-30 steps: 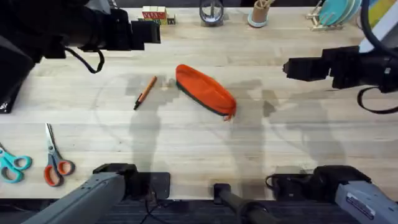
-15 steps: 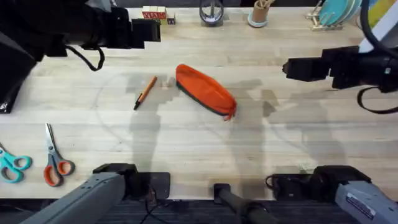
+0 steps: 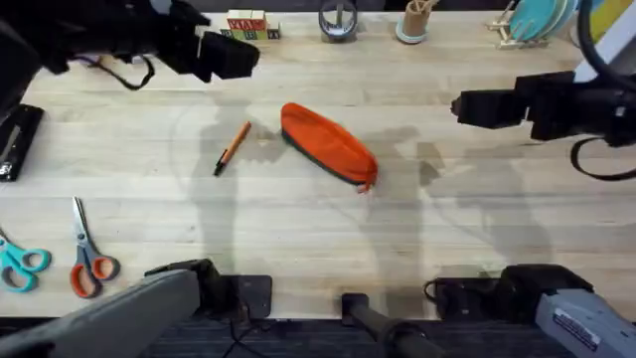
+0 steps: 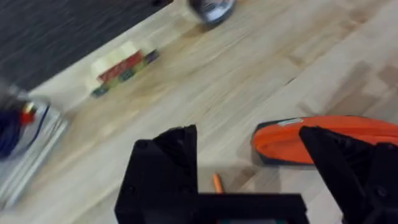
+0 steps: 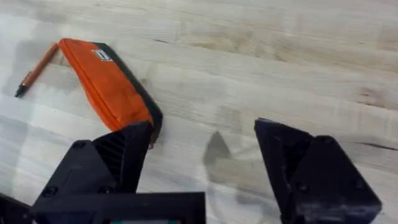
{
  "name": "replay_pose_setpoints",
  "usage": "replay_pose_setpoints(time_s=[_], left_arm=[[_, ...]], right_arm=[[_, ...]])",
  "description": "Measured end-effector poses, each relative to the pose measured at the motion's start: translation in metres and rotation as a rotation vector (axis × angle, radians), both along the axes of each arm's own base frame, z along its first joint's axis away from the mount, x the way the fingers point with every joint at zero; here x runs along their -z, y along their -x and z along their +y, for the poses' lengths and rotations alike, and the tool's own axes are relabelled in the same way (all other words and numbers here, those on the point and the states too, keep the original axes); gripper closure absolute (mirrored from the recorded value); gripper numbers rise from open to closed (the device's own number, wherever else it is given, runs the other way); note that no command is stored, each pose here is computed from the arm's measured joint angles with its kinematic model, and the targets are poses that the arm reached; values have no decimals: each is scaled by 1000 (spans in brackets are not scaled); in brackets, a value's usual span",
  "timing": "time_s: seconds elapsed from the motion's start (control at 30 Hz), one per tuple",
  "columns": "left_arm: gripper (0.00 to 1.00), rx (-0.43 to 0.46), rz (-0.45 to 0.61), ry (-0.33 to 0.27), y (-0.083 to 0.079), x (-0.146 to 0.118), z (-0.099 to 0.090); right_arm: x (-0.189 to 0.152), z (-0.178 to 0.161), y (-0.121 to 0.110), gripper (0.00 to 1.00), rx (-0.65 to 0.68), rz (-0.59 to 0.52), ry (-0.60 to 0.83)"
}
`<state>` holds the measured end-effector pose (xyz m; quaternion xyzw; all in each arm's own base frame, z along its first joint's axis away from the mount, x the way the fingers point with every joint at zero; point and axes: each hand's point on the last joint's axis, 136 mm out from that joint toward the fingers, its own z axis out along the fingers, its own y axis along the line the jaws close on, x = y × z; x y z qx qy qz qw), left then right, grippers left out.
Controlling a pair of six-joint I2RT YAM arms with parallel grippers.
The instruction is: Unzip the bag, pick up the pens from the table one at a time and place them inside, then zip the bag closed.
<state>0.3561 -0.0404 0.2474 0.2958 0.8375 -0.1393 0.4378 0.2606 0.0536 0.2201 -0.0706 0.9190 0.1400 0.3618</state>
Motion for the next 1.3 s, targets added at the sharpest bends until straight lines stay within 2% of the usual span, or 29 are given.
replay_pose_setpoints(time_s=[0.03, 0.1, 0.27, 0.43, 0.53, 0.7, 0.83, 1.0, 1.13, 1.3], left_arm=[[10, 117, -24, 40, -13, 0, -13], [10, 152, -25, 63, -21, 2, -16], [8, 186, -1, 94, -38, 22, -18], [8, 188, 68, 116, -43, 46, -18], [8, 201, 75, 134, -44, 50, -20], [8, 247, 18, 176, -54, 46, -26], [9, 316, -17, 217, -48, 38, -35], [9, 453, -85, 251, -31, 30, -48], [9, 543, -152, 252, -19, 25, -54], [10, 596, -222, 242, -16, 20, -57]], right_arm=[[0, 0, 0, 5, 0, 0, 0], [0, 0, 0, 5, 0, 0, 0], [0, 0, 0, 4, 0, 0, 0], [0, 0, 0, 5, 0, 0, 0], [0, 0, 0, 5, 0, 0, 0], [0, 0, 0, 4, 0, 0, 0], [0, 0, 0, 4, 0, 0, 0], [0, 0, 0, 5, 0, -1, 0], [0, 0, 0, 5, 0, -1, 0], [0, 0, 0, 5, 0, -1, 0]])
